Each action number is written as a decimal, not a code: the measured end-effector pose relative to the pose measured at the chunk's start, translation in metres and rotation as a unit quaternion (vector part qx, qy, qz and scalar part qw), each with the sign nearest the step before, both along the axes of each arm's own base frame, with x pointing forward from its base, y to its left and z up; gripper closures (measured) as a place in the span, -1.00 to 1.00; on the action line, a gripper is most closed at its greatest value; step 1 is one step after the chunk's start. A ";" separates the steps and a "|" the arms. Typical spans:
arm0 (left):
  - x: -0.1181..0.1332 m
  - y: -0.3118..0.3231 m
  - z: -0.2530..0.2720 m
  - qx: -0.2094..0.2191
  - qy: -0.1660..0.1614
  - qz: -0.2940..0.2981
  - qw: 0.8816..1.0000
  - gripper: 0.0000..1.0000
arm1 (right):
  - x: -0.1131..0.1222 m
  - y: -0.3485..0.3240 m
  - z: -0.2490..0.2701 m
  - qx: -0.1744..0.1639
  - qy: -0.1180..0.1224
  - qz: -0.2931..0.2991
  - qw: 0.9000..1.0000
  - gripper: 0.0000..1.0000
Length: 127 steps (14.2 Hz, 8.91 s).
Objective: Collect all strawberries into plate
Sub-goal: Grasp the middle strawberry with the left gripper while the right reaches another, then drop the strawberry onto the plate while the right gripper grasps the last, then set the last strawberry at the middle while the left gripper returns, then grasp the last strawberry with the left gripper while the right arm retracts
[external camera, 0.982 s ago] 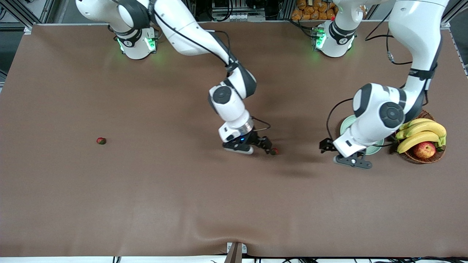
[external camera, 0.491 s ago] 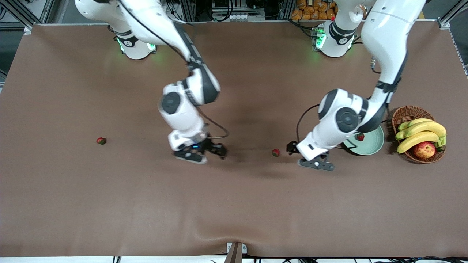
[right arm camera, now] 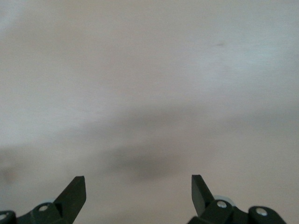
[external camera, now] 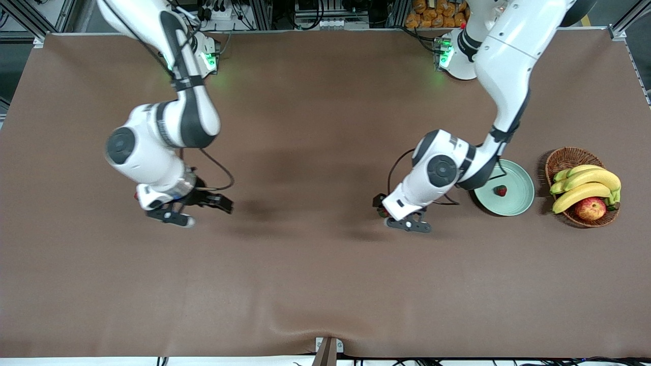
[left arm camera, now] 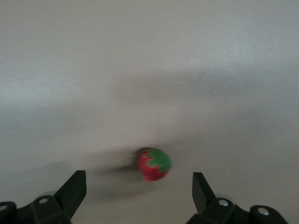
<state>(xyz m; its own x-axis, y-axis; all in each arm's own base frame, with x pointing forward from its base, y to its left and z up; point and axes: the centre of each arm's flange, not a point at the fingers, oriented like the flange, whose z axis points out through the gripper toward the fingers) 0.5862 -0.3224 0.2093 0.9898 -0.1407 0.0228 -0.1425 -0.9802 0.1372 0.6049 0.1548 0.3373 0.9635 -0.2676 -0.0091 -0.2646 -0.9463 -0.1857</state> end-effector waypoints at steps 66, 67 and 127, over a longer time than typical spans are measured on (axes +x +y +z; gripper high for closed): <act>-0.007 0.298 0.050 0.072 -0.021 -0.018 0.997 -1.00 | 0.026 0.026 -0.061 0.003 0.017 0.224 0.974 0.35; -0.002 0.293 0.053 0.071 -0.027 -0.021 0.997 -1.00 | 0.026 0.060 -0.063 0.002 0.018 0.202 0.979 0.35; -0.011 -0.099 -0.024 -0.032 -0.048 -0.027 0.998 -0.13 | -0.012 -0.114 0.204 -0.082 -0.010 0.237 0.968 -1.00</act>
<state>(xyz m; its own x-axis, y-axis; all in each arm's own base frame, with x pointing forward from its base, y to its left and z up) 0.5756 -0.4216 0.1854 0.9738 -0.1885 0.1275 -0.2099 -0.9605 0.1827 0.5934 0.0412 0.5416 0.9779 0.2085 0.0160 0.2088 -0.9777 -0.0228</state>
